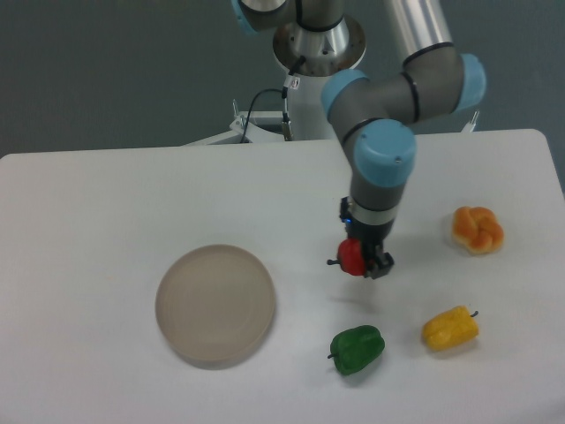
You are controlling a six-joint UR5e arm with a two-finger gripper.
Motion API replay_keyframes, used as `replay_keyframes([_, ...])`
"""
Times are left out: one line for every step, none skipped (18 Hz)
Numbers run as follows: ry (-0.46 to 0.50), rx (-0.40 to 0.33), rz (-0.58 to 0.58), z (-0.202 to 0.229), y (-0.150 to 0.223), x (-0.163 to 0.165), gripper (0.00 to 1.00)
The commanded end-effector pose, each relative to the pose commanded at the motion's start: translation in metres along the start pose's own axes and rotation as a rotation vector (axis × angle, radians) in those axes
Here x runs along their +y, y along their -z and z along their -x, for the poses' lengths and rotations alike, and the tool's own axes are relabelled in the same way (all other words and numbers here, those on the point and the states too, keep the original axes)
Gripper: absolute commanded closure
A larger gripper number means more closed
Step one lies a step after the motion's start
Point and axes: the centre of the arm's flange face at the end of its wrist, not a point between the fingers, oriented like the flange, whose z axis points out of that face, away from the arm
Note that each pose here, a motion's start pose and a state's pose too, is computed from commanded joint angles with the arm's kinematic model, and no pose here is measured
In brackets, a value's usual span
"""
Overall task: Place the red pepper on the table
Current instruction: 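Move the held red pepper beside the green pepper and lower it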
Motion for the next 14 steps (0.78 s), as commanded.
replay_keyframes([0.011, 0.004, 0.000, -0.003, -0.004, -0.005, 0.33])
replay_keyframes([0.017, 0.008, 0.002, -0.005, -0.007, -0.008, 0.33])
replay_keyframes([0.019, 0.011, 0.003, -0.007, -0.010, -0.010, 0.33])
replay_keyframes([0.018, 0.015, 0.005, -0.008, -0.013, -0.010, 0.33])
replay_keyframes([0.018, 0.018, 0.006, -0.008, -0.015, -0.010, 0.33])
replay_keyframes([0.018, 0.021, 0.007, -0.008, -0.017, -0.010, 0.33])
replay_keyframes([0.018, 0.027, 0.008, -0.009, -0.020, -0.009, 0.33])
replay_keyframes([0.019, 0.030, 0.009, -0.008, -0.022, -0.009, 0.33])
replay_keyframes([0.016, 0.038, 0.011, -0.008, -0.027, -0.009, 0.33])
replay_keyframes([0.005, 0.040, 0.010, -0.007, -0.029, -0.010, 0.33])
replay_keyframes([0.007, 0.039, 0.005, -0.006, -0.031, -0.008, 0.32])
replay_keyframes([0.002, 0.036, 0.004, -0.004, -0.030, -0.007, 0.33])
replay_keyframes([-0.011, 0.037, -0.002, -0.004, -0.031, -0.006, 0.33])
replay_keyframes([-0.039, 0.041, -0.008, -0.003, -0.033, -0.005, 0.33])
